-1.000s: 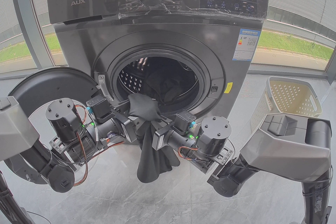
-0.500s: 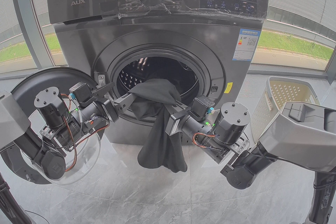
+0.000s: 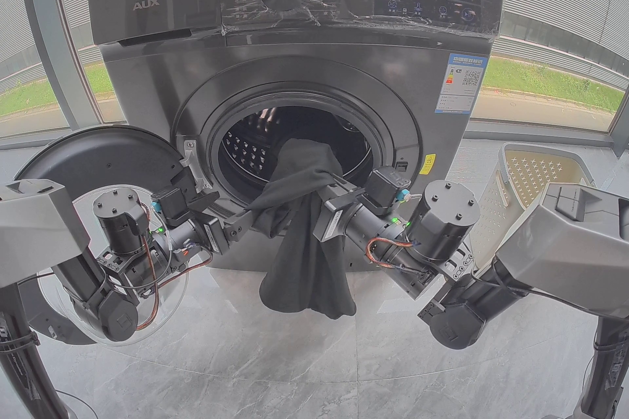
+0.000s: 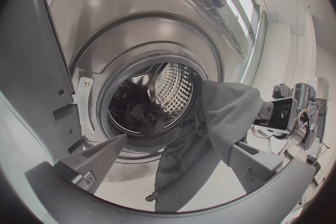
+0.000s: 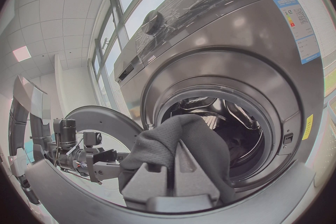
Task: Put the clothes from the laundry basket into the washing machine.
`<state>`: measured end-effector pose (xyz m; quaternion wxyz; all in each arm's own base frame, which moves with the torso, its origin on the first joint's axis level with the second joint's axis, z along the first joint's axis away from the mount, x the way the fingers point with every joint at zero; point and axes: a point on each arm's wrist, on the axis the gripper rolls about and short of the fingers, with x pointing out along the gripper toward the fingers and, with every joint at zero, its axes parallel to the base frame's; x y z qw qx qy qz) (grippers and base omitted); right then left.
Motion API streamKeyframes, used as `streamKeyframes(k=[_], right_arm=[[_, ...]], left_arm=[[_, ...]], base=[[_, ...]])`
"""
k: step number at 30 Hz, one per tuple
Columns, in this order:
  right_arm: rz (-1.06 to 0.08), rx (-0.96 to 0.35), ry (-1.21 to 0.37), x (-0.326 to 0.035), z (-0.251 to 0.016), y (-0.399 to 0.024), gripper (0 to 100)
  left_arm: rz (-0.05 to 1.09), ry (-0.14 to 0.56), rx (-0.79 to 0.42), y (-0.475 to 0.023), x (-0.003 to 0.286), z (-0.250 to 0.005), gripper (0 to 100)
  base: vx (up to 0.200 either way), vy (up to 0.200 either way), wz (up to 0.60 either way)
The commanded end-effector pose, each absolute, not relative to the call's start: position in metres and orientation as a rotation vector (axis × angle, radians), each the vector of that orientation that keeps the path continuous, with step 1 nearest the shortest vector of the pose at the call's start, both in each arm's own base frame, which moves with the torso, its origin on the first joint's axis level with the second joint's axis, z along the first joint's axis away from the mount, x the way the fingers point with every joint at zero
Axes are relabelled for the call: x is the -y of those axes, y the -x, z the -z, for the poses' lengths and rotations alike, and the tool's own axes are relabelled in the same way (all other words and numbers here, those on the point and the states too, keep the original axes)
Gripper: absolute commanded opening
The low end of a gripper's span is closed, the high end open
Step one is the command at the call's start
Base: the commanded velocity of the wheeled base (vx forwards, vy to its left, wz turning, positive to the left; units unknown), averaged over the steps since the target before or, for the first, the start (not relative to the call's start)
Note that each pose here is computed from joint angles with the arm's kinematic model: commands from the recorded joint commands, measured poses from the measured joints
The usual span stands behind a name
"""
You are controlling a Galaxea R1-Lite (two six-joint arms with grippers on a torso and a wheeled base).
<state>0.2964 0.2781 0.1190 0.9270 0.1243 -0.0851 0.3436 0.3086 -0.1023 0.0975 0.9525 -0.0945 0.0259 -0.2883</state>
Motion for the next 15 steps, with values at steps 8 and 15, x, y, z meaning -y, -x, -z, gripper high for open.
streamKeyframes(k=[8, 15], right_arm=[[-0.611, 0.189, -0.275, -0.265, -0.125, -0.312, 0], [-0.586, 0.184, -0.273, -0.261, -0.126, -0.318, 0]], left_arm=[[0.584, 0.172, -0.121, -0.303, 0.096, -0.081, 100], [0.638, 0.118, -0.152, -0.295, 0.088, -0.074, 100]], base=[[0.000, 0.000, 0.00], [0.000, 0.000, 0.00]])
